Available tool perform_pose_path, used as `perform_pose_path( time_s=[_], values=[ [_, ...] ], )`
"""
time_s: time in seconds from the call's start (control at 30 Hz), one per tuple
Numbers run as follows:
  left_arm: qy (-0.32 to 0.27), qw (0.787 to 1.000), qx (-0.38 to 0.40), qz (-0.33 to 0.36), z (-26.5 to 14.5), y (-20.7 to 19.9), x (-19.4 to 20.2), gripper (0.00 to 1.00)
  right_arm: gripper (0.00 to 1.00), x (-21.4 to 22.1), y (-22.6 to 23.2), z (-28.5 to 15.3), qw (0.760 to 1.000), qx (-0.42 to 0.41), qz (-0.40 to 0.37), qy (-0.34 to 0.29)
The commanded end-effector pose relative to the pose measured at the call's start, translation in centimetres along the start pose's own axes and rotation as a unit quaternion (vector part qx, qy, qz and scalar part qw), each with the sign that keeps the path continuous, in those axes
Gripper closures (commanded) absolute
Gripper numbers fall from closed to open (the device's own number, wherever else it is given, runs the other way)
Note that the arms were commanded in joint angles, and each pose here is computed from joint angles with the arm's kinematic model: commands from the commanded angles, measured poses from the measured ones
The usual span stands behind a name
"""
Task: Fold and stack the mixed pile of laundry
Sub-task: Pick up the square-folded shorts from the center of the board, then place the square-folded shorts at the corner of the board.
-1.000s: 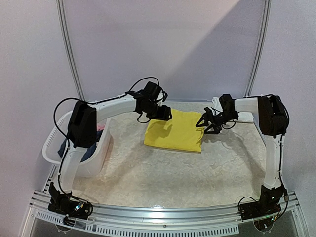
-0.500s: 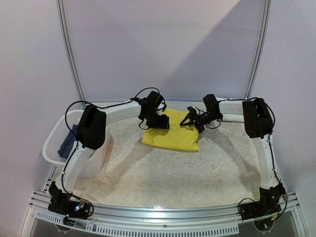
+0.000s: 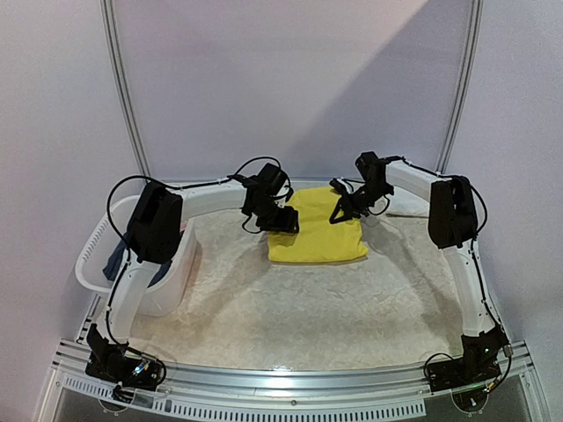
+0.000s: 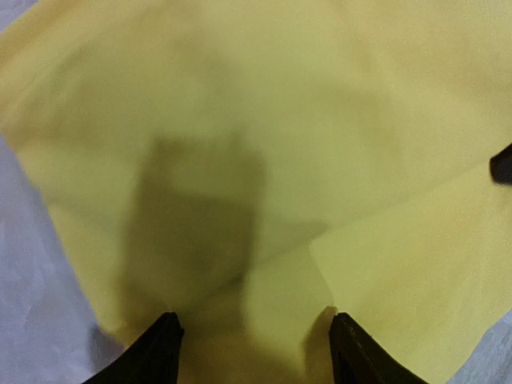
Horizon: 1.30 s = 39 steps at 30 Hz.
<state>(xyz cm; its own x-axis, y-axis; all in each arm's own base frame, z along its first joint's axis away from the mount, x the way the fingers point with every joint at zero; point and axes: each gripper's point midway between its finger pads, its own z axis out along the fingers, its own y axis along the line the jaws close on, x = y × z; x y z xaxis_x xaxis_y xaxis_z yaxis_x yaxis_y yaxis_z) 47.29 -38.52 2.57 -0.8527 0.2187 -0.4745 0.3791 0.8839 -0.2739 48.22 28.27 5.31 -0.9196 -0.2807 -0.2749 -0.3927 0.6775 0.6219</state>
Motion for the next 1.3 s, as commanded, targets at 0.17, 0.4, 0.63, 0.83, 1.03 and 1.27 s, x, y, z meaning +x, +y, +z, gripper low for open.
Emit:
perform_pose_path(
  time_s=[0.17, 0.4, 0.63, 0.83, 1.03, 1.27],
  values=[
    [-0.006, 0.999, -0.028, 0.021, -4.7, -0.5, 0.9, 0.34, 1.0, -2.1, -8.2, -10.3, 0.982, 0.181, -0.05, -0.016],
    [0.001, 0.998, -0.032, 0.051, -5.8, -2.1, 2.4, 0.34, 1.0, -4.6, -11.2, -15.0, 0.962, 0.258, -0.065, -0.064],
    [0.019, 0.997, -0.039, 0.058, -5.6, -2.1, 4.0, 0.34, 1.0, -5.6, -11.9, -19.2, 0.937, 0.318, -0.119, -0.079],
    [0.026, 0.997, -0.039, 0.067, -5.4, -2.6, 4.6, 0.33, 1.0, -6.8, -13.1, -23.0, 0.914, 0.366, -0.147, -0.101],
    [0.035, 0.996, -0.042, 0.07, -4.9, -2.4, 5.3, 0.33, 1.0, -7.5, -12.5, -25.7, 0.904, 0.375, -0.158, -0.127],
    [0.043, 0.996, -0.037, 0.072, -4.4, -2.5, 5.9, 0.33, 1.0, -7.8, -9.9, -27.2, 0.907, 0.356, -0.163, -0.152]
  ],
)
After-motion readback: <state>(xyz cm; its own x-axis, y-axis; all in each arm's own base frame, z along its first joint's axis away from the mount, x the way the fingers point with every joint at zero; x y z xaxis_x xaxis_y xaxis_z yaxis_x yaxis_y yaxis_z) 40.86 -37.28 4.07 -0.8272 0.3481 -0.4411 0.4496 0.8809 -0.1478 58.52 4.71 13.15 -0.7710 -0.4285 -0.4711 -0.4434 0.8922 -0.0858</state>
